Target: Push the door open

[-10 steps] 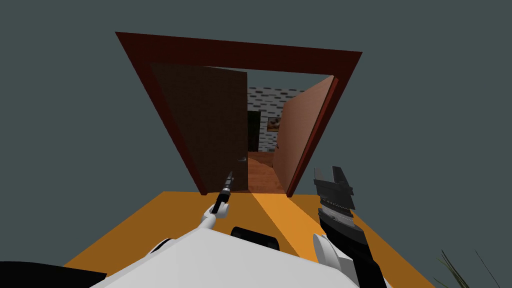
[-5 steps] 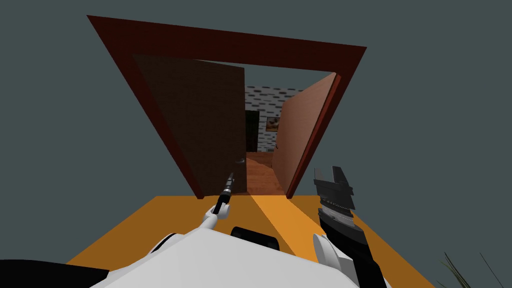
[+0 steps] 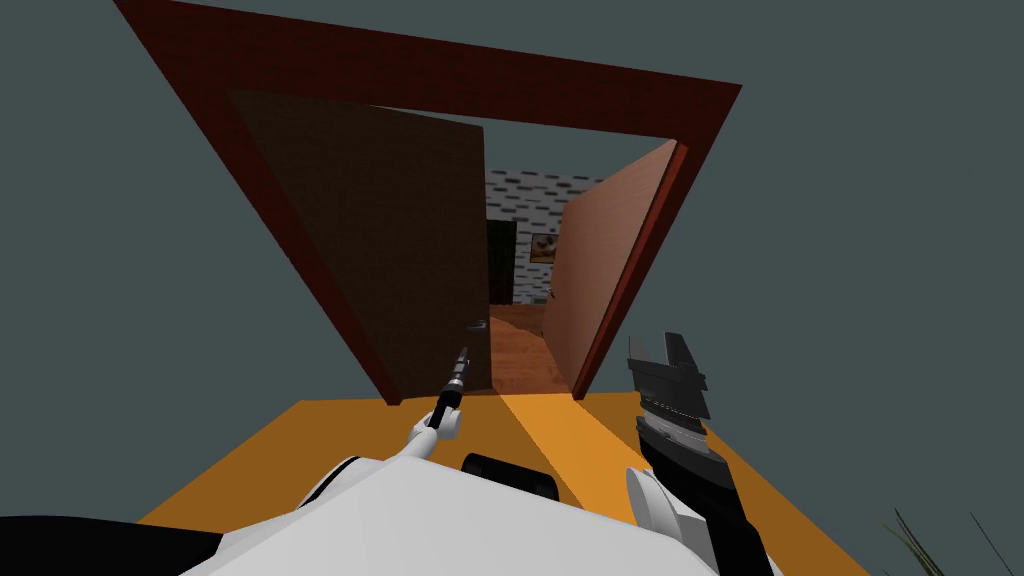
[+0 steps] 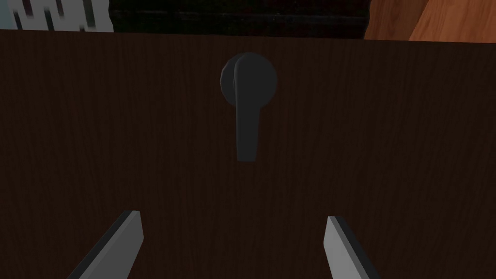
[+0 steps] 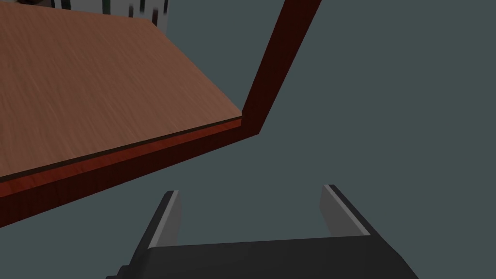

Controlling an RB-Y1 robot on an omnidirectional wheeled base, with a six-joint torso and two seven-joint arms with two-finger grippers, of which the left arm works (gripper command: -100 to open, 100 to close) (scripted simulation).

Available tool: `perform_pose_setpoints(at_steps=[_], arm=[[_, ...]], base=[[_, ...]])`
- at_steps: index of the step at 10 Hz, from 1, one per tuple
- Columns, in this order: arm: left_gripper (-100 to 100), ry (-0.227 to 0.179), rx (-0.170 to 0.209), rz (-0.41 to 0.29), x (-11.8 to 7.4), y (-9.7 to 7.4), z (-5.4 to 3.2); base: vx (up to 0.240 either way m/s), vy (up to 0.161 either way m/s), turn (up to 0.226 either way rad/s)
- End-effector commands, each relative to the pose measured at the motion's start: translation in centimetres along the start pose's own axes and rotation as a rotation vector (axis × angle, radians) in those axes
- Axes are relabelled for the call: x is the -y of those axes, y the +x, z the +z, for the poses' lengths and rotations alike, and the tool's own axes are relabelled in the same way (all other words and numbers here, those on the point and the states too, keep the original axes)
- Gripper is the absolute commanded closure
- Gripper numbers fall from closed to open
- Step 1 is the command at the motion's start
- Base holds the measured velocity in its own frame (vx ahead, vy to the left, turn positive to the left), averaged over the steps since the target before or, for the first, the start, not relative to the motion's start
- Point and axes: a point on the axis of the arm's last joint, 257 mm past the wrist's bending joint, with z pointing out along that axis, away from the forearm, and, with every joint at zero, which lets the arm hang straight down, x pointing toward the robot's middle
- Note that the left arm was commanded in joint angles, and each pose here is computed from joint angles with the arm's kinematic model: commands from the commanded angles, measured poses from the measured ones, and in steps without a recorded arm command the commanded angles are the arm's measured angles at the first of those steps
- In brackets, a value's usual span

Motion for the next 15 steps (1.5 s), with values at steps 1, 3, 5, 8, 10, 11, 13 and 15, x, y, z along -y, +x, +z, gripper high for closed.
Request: perform_pose_setpoints(at_steps=[1, 3, 5, 8, 10, 11, 13, 15], arm=[[-100, 0.001, 0.004, 0.004, 0.0, -0.4, 0.04], [-100, 0.001, 0.009, 0.007, 0.0, -0.8, 0.06], [-100, 0.001, 0.015, 0.009, 0.0, -1.1, 0.06], [-100, 0.000, 0.023, 0.008, 0.0, -1.5, 0.01], [-100, -0.001, 0.027, 0.005, -0.1, -1.6, -0.04], [-100, -0.002, 0.029, 0.003, -0.1, -1.6, -0.08], [-100, -0.002, 0.030, 0.002, -0.1, -1.5, -0.09], [100, -0.002, 0.030, 0.002, -0.1, -1.5, -0.09]], base=[[0.112, 0.009, -0.019], [0.198, 0.037, -0.030], [0.201, 0.055, -0.026], [0.199, 0.044, -0.027], [0.198, 0.029, -0.026], [0.216, 0.028, -0.023], [0.129, 0.037, -0.012], [-0.019, -0.006, 0.007]])
